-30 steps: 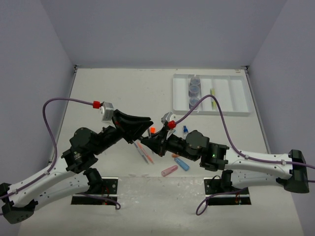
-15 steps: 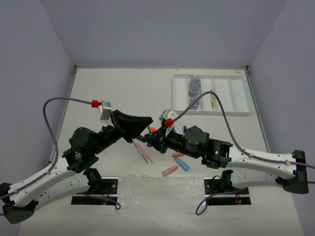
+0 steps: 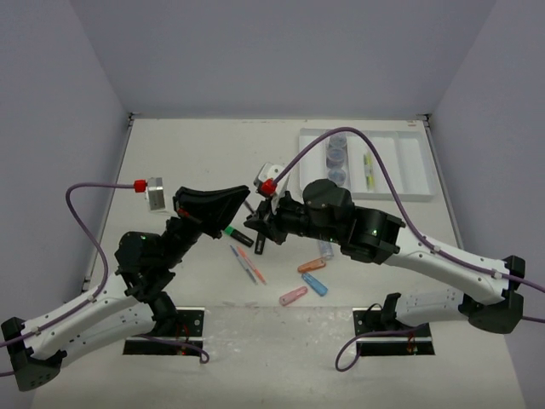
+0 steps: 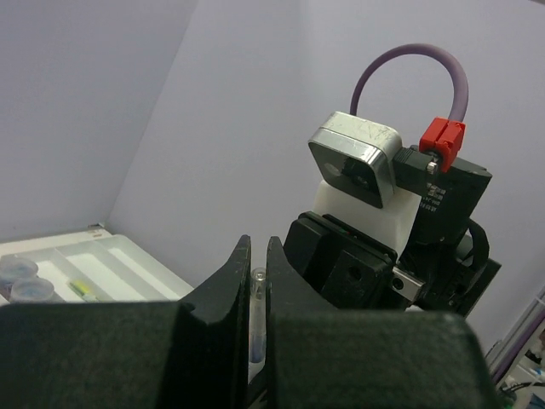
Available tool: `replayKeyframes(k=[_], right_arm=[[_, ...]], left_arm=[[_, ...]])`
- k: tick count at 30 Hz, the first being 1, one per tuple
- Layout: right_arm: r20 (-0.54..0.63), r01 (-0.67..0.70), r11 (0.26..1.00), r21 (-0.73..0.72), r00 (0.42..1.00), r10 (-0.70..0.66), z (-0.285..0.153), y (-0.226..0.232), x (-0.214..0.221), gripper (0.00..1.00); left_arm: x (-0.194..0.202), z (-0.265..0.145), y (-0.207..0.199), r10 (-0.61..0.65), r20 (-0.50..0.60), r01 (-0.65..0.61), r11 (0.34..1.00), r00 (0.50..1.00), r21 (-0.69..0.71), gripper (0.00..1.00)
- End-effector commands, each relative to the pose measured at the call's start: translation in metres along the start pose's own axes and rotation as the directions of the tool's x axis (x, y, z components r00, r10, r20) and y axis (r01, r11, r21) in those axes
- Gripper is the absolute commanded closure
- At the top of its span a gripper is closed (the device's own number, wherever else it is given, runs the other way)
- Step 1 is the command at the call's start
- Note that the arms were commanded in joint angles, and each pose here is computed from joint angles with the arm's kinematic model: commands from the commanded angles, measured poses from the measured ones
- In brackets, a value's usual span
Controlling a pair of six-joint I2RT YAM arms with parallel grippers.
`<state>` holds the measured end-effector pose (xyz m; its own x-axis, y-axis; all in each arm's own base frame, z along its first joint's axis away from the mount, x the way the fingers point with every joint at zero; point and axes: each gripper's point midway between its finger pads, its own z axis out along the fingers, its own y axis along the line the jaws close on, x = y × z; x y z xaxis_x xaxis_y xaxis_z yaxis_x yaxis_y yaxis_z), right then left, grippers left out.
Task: Sort the stationery into containers
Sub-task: Close the pen cap on the pen, then place the pen in the storage box.
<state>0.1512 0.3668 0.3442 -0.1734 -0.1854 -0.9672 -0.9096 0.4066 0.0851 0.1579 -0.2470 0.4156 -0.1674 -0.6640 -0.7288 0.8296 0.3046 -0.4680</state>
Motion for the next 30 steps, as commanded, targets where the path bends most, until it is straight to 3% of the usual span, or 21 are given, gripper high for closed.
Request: replayKeyframes(k=[1,6,7,8,10,12,13,15,18,20,21,22,24,30], right_arm=[[0.524,-0.037,0.992,0.123,0.851,-0.033,-0.042,-0.036,-0.174,1.00],[0.477,-0.087,0.983,0.160,0.879,0.000,-0.027,-0.052,-0.142,1.00],[0.453,-0.108,0.979,0.174,0.891,0.018,-0.023,-0.057,-0.127,1.00],[0.431,-0.123,0.973,0.194,0.902,0.028,-0.020,-0.064,-0.114,1.00],[0.359,-0.179,0.956,0.232,0.929,0.087,-0.011,-0.080,-0.070,1.00],[0.260,-0.241,0.928,0.284,0.951,0.167,-0.006,-0.102,-0.014,1.00],[0.213,-0.269,0.905,0.329,0.955,0.206,-0.007,-0.116,0.012,1.00],[0.139,-0.312,0.843,0.438,0.950,0.279,-0.017,-0.150,0.063,1.00],[0.073,-0.360,0.736,0.573,0.917,0.391,-0.039,-0.197,0.108,1.00],[-0.023,-0.334,0.651,0.681,0.879,0.475,-0.055,-0.230,0.144,1.00],[0.011,-0.339,0.628,0.701,0.885,0.465,-0.063,-0.245,0.132,1.00],[-0.034,-0.305,0.553,0.775,0.854,0.518,-0.078,-0.274,0.147,1.00],[-0.090,-0.247,0.474,0.845,0.809,0.581,-0.093,-0.310,0.163,1.00],[-0.162,-0.127,0.392,0.911,0.764,0.625,-0.103,-0.387,0.173,1.00]], left_arm=[[0.126,-0.050,0.011,-0.111,-0.459,0.120,0.993,0.881,-0.008,1.00],[0.111,-0.043,0.030,-0.070,-0.419,0.029,0.994,0.905,-0.105,1.00],[0.101,-0.041,0.036,-0.056,-0.398,-0.005,0.989,0.916,-0.150,0.99],[0.086,-0.038,0.049,-0.035,-0.375,-0.059,0.970,0.926,-0.236,0.91],[0.080,-0.049,0.071,-0.016,-0.413,-0.148,0.921,0.911,-0.361,0.69],[0.030,-0.052,0.091,0.033,-0.330,-0.219,0.810,0.943,-0.544,0.14],[0.007,-0.058,0.100,0.055,-0.291,-0.236,0.738,0.955,-0.632,0.02],[-0.028,-0.070,0.110,0.098,-0.241,-0.248,0.622,0.966,-0.743,0.00],[-0.053,-0.093,0.116,0.145,-0.261,-0.298,0.519,0.954,-0.801,0.00],[-0.056,-0.103,0.116,0.175,-0.299,-0.346,0.510,0.938,-0.787,0.00],[-0.058,-0.104,0.114,0.170,-0.292,-0.337,0.526,0.941,-0.781,0.00],[-0.050,-0.109,0.114,0.171,-0.335,-0.372,0.541,0.927,-0.754,0.00],[-0.036,-0.118,0.117,0.159,-0.382,-0.402,0.556,0.910,-0.727,0.00],[0.007,-0.146,0.139,0.136,-0.542,-0.525,0.523,0.829,-0.672,0.00]])
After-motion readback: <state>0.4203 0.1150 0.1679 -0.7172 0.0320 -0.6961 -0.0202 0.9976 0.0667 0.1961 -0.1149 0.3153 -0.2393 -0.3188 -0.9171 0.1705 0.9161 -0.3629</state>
